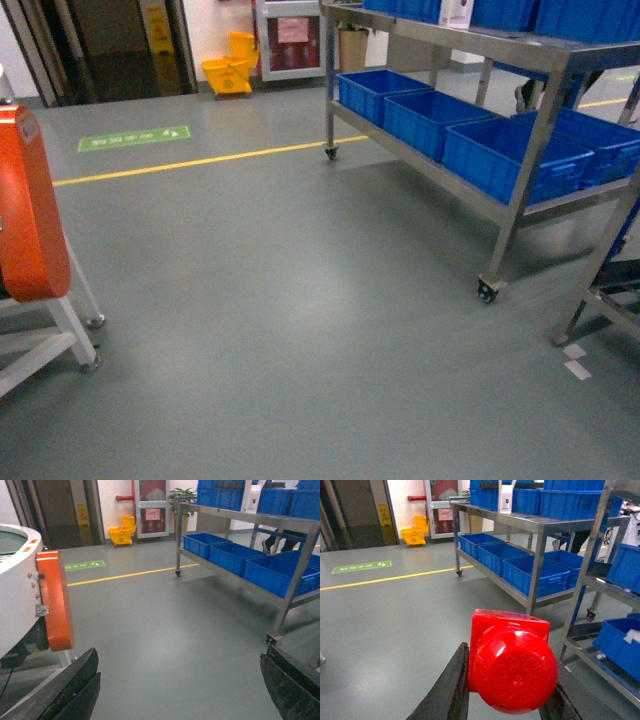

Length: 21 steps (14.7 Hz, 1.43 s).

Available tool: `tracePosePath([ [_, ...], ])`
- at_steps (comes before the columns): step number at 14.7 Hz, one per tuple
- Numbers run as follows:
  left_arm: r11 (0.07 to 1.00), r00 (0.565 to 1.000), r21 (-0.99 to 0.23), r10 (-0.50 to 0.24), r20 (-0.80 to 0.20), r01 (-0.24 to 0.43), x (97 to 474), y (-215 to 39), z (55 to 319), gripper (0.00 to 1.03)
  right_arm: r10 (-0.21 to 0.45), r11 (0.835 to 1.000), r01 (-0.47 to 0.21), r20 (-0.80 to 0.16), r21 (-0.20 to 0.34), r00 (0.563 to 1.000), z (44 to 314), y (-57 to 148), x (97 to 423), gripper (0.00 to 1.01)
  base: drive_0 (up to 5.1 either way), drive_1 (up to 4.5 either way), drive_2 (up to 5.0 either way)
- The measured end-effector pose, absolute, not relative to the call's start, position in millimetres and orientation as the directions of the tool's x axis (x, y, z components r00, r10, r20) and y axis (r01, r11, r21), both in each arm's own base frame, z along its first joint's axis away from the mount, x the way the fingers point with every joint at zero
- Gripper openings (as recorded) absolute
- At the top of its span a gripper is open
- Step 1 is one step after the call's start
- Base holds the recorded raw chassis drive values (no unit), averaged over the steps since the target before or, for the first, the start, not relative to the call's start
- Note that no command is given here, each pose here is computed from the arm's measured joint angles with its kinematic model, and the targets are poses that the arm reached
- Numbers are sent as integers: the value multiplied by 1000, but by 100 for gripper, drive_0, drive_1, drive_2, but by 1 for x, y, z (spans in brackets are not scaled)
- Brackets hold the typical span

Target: Pick red block from blue box to shelf

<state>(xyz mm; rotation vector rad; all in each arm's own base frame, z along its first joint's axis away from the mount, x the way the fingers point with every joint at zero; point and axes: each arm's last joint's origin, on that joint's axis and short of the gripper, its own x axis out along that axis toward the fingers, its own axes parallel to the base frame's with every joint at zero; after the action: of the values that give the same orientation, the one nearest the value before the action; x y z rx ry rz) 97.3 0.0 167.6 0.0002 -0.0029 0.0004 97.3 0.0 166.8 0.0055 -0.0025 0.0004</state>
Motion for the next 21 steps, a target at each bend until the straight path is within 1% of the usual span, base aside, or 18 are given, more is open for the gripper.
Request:
tracePosePath([
  [21, 1000, 1000, 1, 1, 3, -1, 97, 0, 168, 98, 0, 1000, 0, 2, 6, 1000, 167, 0, 97, 29, -156, -156, -156],
])
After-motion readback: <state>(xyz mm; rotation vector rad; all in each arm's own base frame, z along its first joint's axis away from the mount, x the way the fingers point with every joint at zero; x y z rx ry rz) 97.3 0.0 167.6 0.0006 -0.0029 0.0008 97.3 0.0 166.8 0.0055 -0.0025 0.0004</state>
